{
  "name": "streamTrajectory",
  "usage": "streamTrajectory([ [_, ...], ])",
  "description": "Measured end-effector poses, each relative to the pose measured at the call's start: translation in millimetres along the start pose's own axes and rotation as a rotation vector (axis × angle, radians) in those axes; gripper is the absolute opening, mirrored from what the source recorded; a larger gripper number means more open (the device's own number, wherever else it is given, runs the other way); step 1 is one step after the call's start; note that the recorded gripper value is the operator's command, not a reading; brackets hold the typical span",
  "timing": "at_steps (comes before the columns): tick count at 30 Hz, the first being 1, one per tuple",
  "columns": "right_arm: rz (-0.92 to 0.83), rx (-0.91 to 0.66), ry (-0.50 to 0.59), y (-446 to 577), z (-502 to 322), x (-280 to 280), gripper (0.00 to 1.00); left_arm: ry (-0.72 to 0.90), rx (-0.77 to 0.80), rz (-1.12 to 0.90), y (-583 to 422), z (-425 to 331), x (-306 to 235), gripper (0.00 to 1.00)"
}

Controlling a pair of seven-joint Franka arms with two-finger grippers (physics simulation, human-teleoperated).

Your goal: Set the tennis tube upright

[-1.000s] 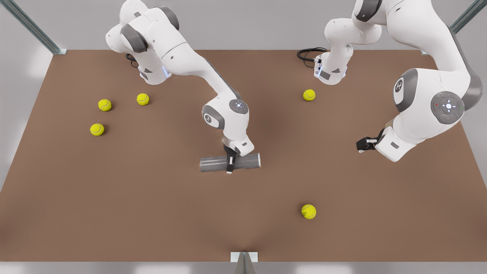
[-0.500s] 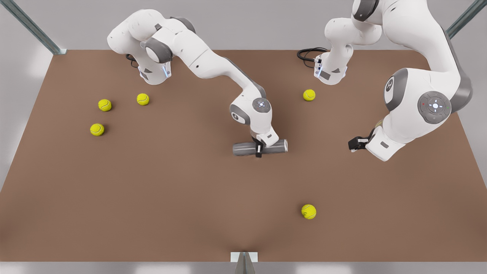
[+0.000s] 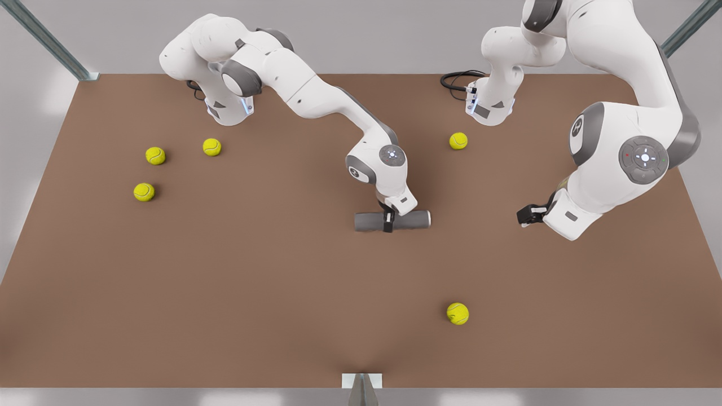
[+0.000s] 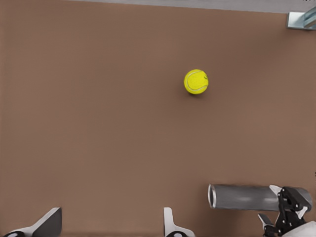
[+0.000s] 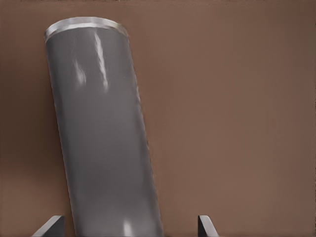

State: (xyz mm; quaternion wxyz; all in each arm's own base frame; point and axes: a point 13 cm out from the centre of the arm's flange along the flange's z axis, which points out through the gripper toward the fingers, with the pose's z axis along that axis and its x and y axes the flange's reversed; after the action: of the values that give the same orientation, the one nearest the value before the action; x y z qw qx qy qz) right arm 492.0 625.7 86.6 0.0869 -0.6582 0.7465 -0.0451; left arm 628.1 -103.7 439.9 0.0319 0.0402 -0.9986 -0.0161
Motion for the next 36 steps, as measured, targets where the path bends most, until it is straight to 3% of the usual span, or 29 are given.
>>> streamTrajectory([
  [6, 0.041, 0.006, -0.092, -13.8, -67.2, -26.8, 1.00, 0.001, 0.010, -0.018, -53.2, -1.2, 15.5, 1.00],
  [9, 0.147, -0.011, -0.191, -57.3, -175.3, -25.4, 1.00, 0.006, 0.035, -0.050, -86.2, 0.5, 24.6, 1.00],
  [11, 0.356, -0.007, -0.198, -161.8, -268.7, 67.0, 1.00, 0.013, 0.057, -0.089, -109.9, 10.4, 25.4, 1.00],
  [13, 0.638, -0.007, -0.120, -262.1, -332.3, 231.2, 1.00, 0.015, 0.076, -0.116, -150.2, 25.8, 28.9, 1.00],
  [16, 0.949, -0.004, -0.001, -303.1, -415.6, 441.1, 1.00, 0.009, 0.098, -0.166, -235.3, 60.9, 44.9, 1.00],
  [19, 1.138, -0.017, 0.078, -274.6, -478.1, 568.9, 1.00, -0.015, 0.122, -0.306, -285.7, 80.6, 56.8, 1.00],
  [21, 1.241, -0.073, 0.136, -247.3, -483.8, 618.1, 1.00, -0.013, 0.114, -0.422, -292.9, 104.7, 67.3, 1.00],
  [24, 1.355, -0.200, 0.290, -221.8, -431.9, 652.8, 1.00, -0.014, 0.115, -0.589, -296.4, 133.6, 78.8, 1.00],
  [28, 1.360, -0.313, 0.457, -208.1, -363.8, 621.4, 1.00, -0.009, 0.087, -0.806, -266.9, 179.9, 106.8, 1.00],
  [36, 1.467, -0.298, 0.448, -205.8, -385.4, 624.9, 1.00, -0.018, 0.143, -1.070, -285.6, 228.5, 128.6, 1.00],
])
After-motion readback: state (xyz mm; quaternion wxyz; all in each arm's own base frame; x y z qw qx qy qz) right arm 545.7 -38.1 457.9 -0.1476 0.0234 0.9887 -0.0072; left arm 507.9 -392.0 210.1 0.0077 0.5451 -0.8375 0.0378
